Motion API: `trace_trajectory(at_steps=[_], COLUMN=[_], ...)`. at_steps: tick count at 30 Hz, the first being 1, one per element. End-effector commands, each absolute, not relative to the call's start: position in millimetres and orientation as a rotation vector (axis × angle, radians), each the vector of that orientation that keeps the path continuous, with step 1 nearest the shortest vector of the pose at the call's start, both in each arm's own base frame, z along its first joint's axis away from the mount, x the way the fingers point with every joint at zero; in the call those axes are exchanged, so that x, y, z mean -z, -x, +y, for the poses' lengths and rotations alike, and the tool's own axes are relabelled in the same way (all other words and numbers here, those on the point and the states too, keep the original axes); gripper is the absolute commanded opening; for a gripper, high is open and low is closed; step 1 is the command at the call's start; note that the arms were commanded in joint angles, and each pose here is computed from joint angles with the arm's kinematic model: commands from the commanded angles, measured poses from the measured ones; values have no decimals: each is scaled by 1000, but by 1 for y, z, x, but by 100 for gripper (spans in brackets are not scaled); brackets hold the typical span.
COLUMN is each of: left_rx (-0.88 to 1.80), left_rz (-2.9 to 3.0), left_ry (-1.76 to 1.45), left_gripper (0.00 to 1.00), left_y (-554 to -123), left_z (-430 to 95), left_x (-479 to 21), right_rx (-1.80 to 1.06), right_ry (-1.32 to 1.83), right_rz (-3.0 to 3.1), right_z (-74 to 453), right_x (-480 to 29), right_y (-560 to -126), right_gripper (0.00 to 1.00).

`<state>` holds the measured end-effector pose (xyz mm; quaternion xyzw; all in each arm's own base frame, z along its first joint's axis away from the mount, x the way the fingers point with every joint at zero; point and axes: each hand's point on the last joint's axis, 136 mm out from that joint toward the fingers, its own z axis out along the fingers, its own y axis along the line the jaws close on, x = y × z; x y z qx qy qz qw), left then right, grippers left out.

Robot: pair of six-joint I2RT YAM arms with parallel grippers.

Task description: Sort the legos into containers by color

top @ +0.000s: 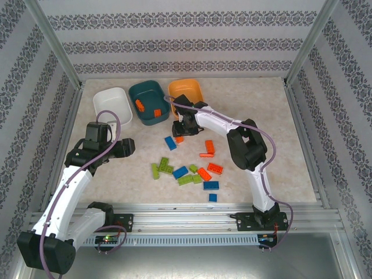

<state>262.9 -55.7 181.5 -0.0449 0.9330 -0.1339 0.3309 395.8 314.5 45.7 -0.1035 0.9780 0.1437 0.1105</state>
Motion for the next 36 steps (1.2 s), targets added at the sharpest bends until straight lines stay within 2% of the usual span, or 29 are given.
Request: trace_trajectory(at_steps=[1,14,16,18,21,24,36], left_rx=[353,358,359,361,361,362,364], left_rz=[2424,2425,2427,2428,2428,2429,2429], left_ry=[113,111,111,111,112,112,113], left_gripper=[70,71,71,71,72,72,73], left_y=[-266,-266,-266,-266,-266,-266,-266], left_z=[-54,-55,-55,-55,-55,-55,-55], left_x=[-182,-181,-181,-180,-181,-180,-180], right_rx=[-381,-366,-367,-370,-379,-415,-793], right_ry=[335,321,318,306,278,235,83], right_rz=[2881,2934,2934,2933,2915,2893,2719], right_z=[315,315,315,314,312,311,329], right_x=[-41,-15,-15,-15,-18,-26,-105], right_y=[-395,-392,-391,-390,-390,-391,-402], right_gripper=[44,42,39,31,26,22,21])
